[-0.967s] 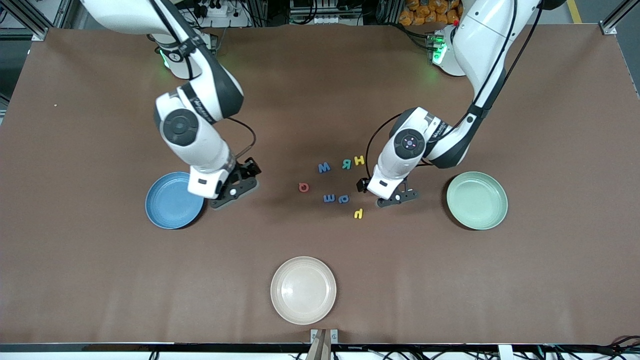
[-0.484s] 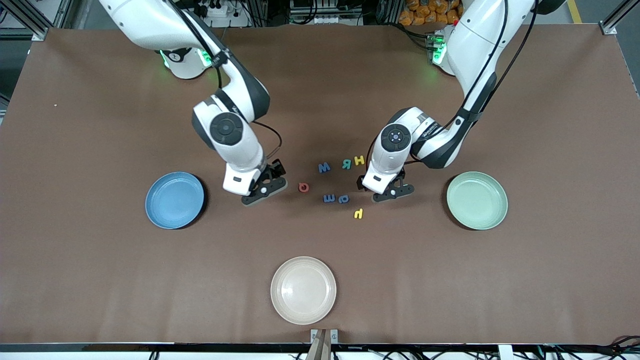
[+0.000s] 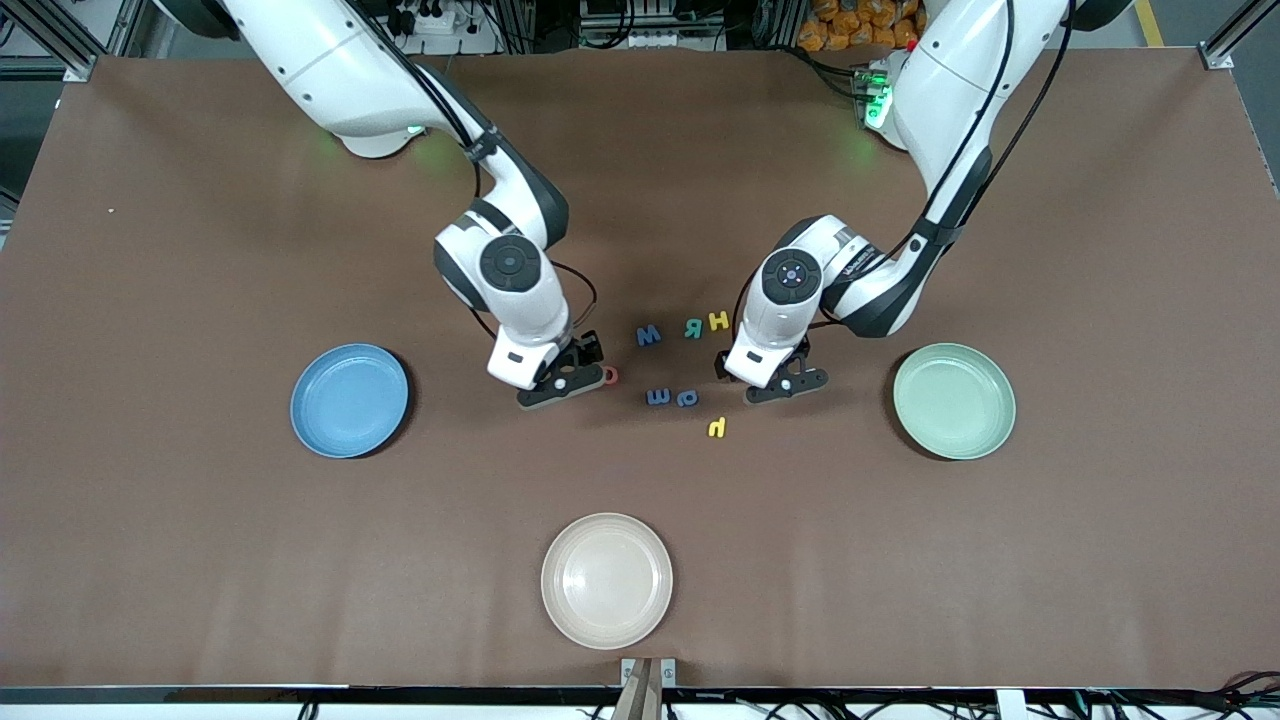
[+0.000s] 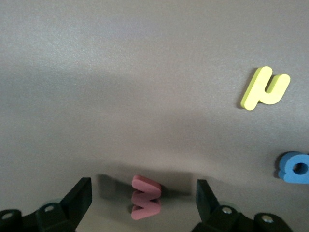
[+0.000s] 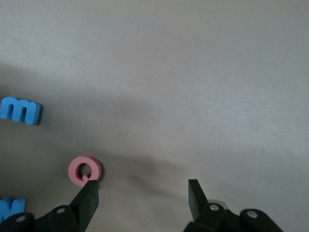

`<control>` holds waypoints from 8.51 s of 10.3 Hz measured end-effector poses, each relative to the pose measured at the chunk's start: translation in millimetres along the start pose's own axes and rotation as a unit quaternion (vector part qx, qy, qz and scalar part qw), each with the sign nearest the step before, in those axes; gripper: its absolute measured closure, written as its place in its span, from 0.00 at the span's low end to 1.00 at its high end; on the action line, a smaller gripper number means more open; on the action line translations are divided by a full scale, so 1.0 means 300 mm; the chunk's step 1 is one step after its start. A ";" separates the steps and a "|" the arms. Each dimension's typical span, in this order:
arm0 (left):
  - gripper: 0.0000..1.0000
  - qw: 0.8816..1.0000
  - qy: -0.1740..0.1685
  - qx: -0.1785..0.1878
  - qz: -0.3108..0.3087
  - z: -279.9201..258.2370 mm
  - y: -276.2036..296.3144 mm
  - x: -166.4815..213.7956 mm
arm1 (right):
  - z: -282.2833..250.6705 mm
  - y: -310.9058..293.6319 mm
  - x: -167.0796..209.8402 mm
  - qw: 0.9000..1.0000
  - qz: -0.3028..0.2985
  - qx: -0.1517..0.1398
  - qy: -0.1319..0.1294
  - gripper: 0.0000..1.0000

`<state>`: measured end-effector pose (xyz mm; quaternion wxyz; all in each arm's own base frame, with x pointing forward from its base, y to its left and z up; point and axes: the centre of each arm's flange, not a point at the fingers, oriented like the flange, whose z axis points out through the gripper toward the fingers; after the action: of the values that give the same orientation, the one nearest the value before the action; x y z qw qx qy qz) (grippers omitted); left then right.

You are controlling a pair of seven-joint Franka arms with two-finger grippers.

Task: Sort uppercase to blue plate, lowercase to green plate
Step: 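Grasp the pink m with the left gripper while the right gripper grasps Q, then carry the m and Q to the green and blue plates with both grippers, then open both grippers to drop the m and Q onto the plates, then reach the left gripper to the yellow letter while the right gripper withdraws, then grasp the yellow letter with the left gripper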

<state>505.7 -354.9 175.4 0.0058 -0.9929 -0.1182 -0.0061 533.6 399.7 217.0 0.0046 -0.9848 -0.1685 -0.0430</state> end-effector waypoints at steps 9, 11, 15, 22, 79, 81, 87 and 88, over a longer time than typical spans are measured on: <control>0.35 1.000 0.000 -0.004 0.000 0.004 0.008 -0.015 | 0.113 -0.193 -0.022 0.999 -0.008 -0.034 0.025 0.18; 0.40 1.000 0.004 -0.003 0.007 0.004 0.012 -0.021 | 0.118 -0.197 -0.019 0.999 0.001 -0.033 0.025 0.19; 0.57 1.000 0.014 -0.001 0.016 0.001 0.024 -0.032 | 0.106 -0.237 -0.029 0.999 0.028 -0.023 0.026 0.20; 0.73 0.999 0.027 0.005 0.027 -0.006 0.032 -0.040 | 0.131 -0.235 -0.037 0.999 0.035 -0.022 0.018 0.27; 0.20 0.979 0.042 -0.055 0.192 0.015 0.215 0.204 | -1.148 0.841 -0.167 0.985 0.169 0.038 -0.027 0.00; 0.33 0.979 0.046 -0.052 0.193 0.014 0.211 0.212 | -1.185 0.832 -0.153 0.984 0.173 0.039 -0.015 0.00; 0.53 0.976 0.055 -0.048 0.206 0.007 0.231 0.198 | -1.271 0.841 -0.134 0.981 0.187 0.042 0.011 0.00; 0.60 0.975 0.058 -0.046 0.210 0.004 0.237 0.193 | -1.271 0.840 -0.134 0.981 0.189 0.043 0.011 0.00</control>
<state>578.8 -410.3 174.2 -0.0324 -0.9928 0.0939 -0.0674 548.0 139.7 594.7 0.0568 -0.9972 0.0187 -0.0446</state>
